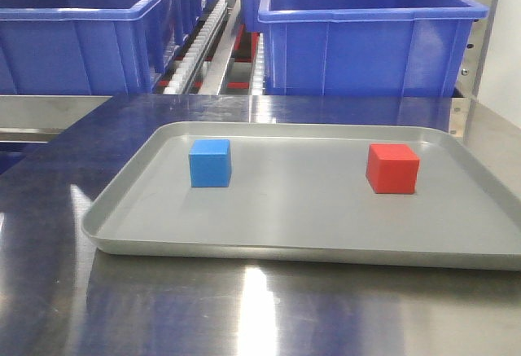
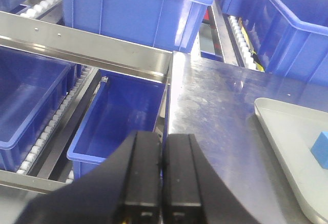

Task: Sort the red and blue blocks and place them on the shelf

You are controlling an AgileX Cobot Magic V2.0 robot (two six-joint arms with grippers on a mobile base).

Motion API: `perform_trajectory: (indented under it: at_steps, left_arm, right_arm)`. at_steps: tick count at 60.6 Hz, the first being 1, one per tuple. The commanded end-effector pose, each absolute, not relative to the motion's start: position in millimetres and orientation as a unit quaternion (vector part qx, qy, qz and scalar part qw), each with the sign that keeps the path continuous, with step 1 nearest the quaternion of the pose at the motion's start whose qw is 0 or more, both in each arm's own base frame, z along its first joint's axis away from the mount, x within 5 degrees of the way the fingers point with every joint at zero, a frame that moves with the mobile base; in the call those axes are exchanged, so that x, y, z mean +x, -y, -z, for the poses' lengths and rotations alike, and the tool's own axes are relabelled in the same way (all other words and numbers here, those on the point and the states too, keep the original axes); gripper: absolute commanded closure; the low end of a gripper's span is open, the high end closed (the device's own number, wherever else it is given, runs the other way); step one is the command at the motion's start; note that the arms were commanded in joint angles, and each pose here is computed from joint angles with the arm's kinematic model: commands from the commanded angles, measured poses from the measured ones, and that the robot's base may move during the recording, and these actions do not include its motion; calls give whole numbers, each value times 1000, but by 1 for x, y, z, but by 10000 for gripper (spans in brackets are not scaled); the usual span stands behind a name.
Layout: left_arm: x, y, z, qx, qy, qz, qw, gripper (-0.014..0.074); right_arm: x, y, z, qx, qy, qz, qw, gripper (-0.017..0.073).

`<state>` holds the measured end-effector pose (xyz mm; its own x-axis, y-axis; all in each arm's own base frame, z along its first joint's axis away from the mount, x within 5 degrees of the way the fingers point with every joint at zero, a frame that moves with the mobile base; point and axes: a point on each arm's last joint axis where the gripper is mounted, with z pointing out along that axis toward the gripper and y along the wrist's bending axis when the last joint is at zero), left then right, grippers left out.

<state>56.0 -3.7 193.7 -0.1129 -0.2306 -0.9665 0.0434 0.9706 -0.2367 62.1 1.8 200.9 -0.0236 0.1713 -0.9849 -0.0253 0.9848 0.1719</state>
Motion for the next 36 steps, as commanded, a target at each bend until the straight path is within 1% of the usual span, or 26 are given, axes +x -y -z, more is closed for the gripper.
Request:
perform_trajectory:
  at_steps: [1, 7, 17, 28, 36]
  left_arm:
    - [56, 4, -195, -62, -712, 112, 690, 460]
    - [56, 4, -195, -62, -712, 112, 690, 460]
    - [56, 4, -195, -62, -712, 112, 690, 460]
    - [56, 4, -195, -62, -712, 112, 690, 460]
    - [56, 4, -195, -62, -712, 112, 690, 460]
  right_arm:
    - [71, -3, -226, 48, -691, -77, 717, 512]
    - [84, -4, -237, 48, -712, -77, 696, 512]
    - [112, -5, -270, 49, -725, -76, 682, 512]
    - [153, -9, -310, 49, -746, -80, 659, 512]
    - [186, -15, -320, 42, -801, -81, 592, 512]
